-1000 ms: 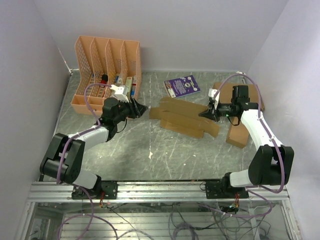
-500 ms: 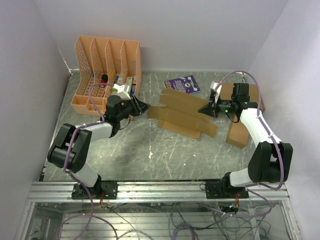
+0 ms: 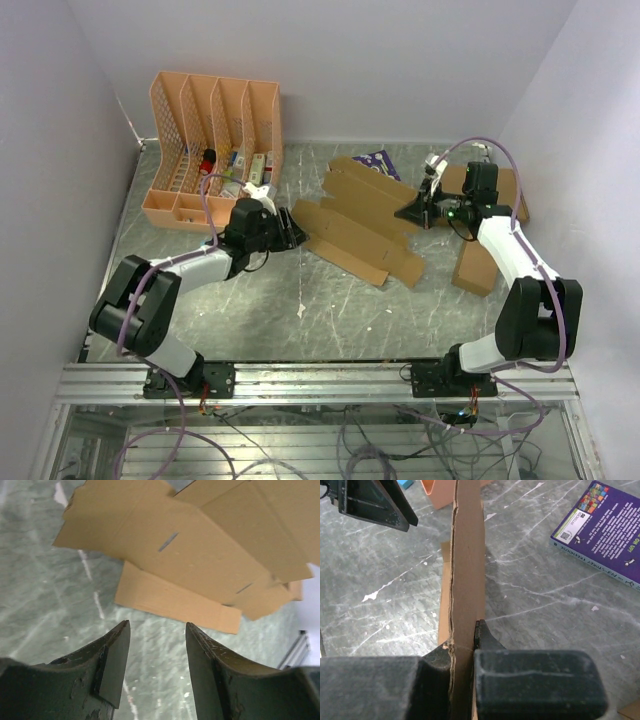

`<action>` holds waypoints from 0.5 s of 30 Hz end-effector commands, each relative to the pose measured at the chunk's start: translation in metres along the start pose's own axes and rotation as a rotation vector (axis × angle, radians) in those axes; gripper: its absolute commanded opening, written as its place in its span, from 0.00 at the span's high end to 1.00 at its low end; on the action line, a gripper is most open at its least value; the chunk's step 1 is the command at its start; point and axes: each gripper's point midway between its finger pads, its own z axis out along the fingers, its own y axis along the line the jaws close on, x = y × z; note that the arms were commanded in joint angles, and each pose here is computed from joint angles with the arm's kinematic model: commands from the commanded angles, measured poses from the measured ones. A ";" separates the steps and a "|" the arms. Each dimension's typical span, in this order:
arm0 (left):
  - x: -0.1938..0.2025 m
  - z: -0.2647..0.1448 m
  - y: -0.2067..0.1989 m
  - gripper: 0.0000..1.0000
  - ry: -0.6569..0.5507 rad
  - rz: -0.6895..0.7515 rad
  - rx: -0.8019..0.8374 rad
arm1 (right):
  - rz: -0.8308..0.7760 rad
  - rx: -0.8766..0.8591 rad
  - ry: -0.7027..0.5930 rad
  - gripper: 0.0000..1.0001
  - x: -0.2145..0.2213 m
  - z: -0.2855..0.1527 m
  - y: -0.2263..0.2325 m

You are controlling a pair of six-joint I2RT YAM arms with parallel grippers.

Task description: Fold the paper box

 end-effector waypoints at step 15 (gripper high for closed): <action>-0.008 0.006 0.037 0.27 -0.095 0.236 0.076 | 0.153 0.011 -0.033 1.00 0.000 0.020 -0.002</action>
